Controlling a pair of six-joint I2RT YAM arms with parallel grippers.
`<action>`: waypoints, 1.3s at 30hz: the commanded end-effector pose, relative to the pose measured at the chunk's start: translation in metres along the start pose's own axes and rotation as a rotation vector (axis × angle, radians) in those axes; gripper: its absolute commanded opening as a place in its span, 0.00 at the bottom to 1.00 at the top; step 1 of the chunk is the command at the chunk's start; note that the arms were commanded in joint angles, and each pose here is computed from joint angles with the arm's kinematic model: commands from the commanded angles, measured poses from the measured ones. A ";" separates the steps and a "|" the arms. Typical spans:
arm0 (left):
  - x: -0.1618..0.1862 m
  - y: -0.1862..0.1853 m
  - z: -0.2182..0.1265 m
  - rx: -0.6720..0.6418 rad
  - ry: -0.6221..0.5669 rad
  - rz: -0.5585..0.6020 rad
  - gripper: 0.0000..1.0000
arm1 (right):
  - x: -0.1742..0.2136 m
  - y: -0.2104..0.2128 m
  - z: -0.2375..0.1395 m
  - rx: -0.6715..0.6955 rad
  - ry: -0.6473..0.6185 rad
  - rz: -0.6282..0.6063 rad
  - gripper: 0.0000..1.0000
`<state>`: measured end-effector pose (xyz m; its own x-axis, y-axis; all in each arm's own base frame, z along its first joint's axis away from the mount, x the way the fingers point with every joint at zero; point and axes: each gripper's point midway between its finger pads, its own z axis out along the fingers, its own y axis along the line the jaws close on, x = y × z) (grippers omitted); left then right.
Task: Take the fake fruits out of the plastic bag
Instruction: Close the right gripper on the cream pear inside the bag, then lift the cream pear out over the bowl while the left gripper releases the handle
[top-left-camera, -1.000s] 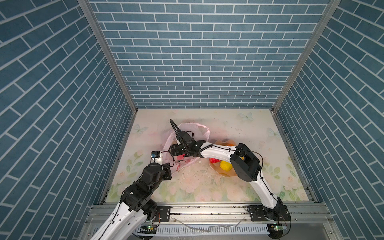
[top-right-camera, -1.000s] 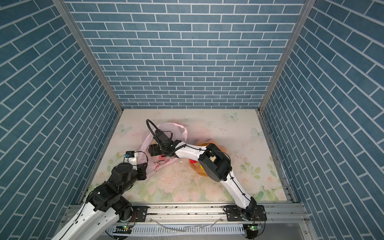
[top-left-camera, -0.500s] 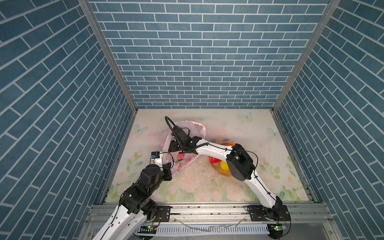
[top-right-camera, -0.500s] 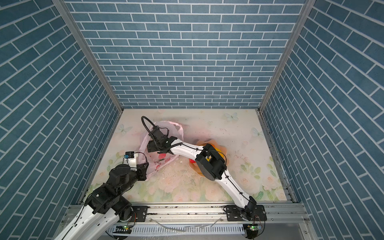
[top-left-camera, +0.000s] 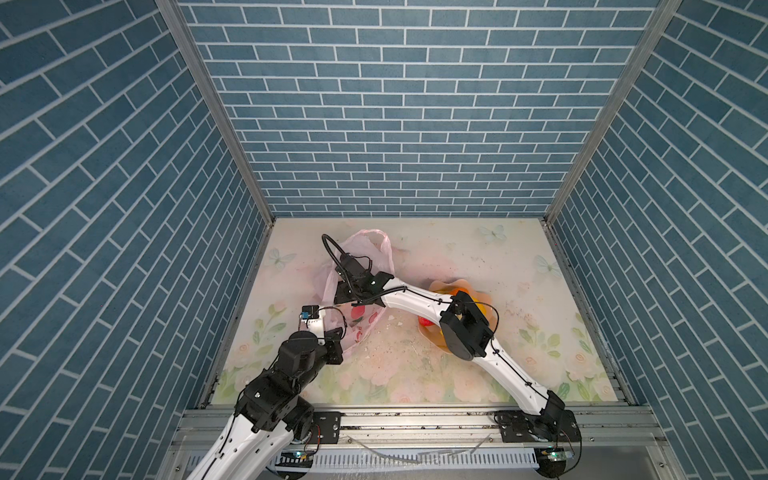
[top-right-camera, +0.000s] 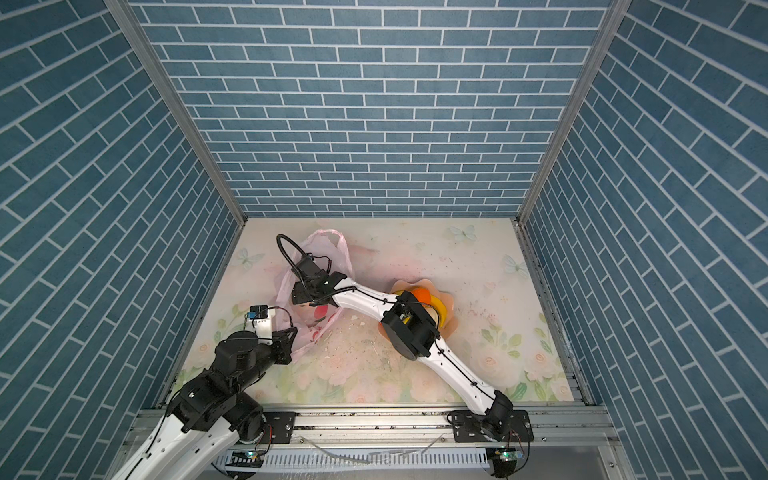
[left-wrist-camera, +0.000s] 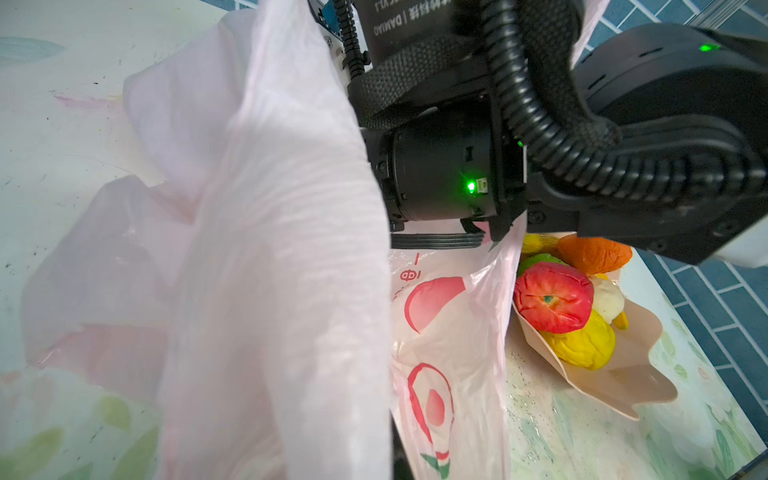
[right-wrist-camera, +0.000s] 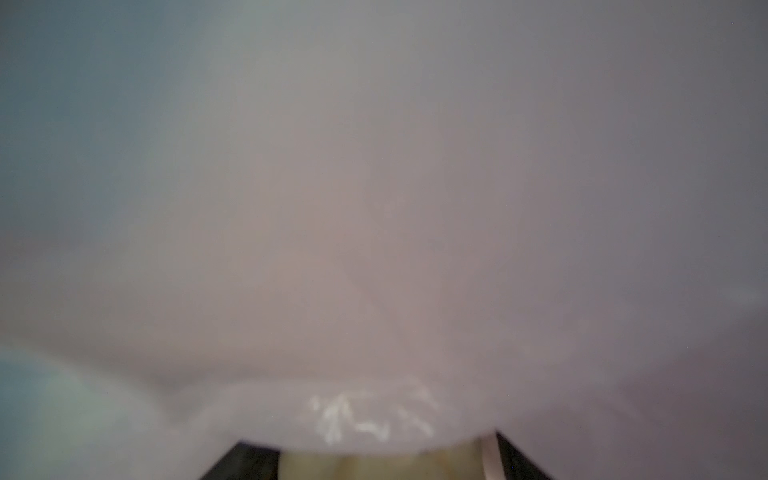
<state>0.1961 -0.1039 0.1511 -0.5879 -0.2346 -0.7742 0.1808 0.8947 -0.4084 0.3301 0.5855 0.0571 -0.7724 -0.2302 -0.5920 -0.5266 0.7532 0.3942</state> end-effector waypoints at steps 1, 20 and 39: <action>0.006 0.002 -0.001 -0.002 0.016 0.009 0.06 | -0.001 -0.002 0.003 0.019 0.002 -0.018 0.72; -0.024 0.016 0.004 -0.134 -0.083 -0.019 0.06 | -0.024 0.025 -0.073 -0.108 -0.030 -0.069 0.24; -0.124 0.006 0.041 -0.306 -0.208 0.103 0.07 | -0.015 0.021 -0.199 -0.145 0.009 -0.065 0.18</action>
<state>0.2874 -0.0886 0.1988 -0.4787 -0.1757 -0.8602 -0.0314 0.9826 -0.1833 0.2676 0.5023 0.2076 -0.7397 -0.2495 -0.6250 -0.6118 0.6363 0.4700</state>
